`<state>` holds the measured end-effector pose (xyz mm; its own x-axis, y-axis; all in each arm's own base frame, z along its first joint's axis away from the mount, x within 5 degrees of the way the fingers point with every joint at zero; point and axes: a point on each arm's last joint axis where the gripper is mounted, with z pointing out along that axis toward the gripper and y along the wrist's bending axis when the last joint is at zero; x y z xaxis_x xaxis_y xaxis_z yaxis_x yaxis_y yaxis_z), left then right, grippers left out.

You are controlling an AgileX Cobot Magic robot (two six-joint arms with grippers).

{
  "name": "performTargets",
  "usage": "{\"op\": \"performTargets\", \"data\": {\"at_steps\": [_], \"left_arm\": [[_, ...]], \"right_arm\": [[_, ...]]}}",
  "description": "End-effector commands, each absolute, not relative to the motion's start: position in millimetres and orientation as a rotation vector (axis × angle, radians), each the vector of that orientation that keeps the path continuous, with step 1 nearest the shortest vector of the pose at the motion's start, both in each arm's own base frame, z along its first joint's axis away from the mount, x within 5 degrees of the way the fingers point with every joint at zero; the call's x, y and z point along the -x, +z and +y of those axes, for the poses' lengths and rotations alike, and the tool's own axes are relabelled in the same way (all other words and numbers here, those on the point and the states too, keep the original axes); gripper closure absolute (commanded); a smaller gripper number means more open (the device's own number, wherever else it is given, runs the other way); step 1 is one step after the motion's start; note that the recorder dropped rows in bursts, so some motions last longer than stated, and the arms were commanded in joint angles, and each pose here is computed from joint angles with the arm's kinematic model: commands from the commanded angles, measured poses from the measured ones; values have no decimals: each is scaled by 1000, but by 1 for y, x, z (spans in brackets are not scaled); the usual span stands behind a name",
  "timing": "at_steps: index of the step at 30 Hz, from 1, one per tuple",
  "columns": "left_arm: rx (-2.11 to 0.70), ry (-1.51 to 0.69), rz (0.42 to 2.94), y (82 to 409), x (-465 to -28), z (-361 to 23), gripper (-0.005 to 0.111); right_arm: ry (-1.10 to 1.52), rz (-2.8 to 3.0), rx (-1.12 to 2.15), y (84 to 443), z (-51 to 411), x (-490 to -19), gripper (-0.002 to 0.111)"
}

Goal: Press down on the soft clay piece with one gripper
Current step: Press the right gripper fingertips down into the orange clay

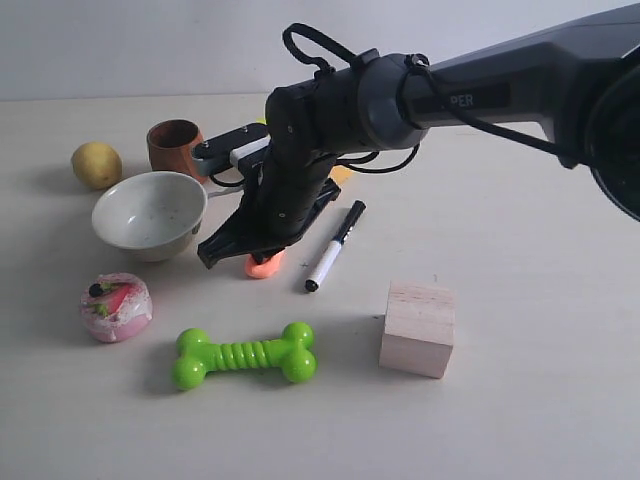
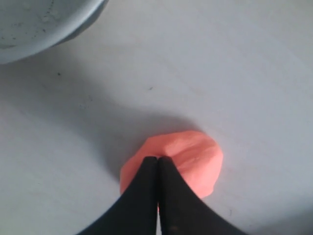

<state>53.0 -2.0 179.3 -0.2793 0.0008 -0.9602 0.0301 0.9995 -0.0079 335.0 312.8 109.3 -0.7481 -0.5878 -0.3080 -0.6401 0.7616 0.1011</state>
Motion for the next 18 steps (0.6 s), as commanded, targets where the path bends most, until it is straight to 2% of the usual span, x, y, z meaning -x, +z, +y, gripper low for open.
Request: {"op": "performTargets", "data": {"at_steps": [1,18], "left_arm": [[-25,-35,1838,181,-53,-2,107],[-25,-35,1838,181,-53,-2,107]], "right_arm": [[207,2781,1002,91,305,-332,108],[199,2816,890,86,294,-343,108]]}}
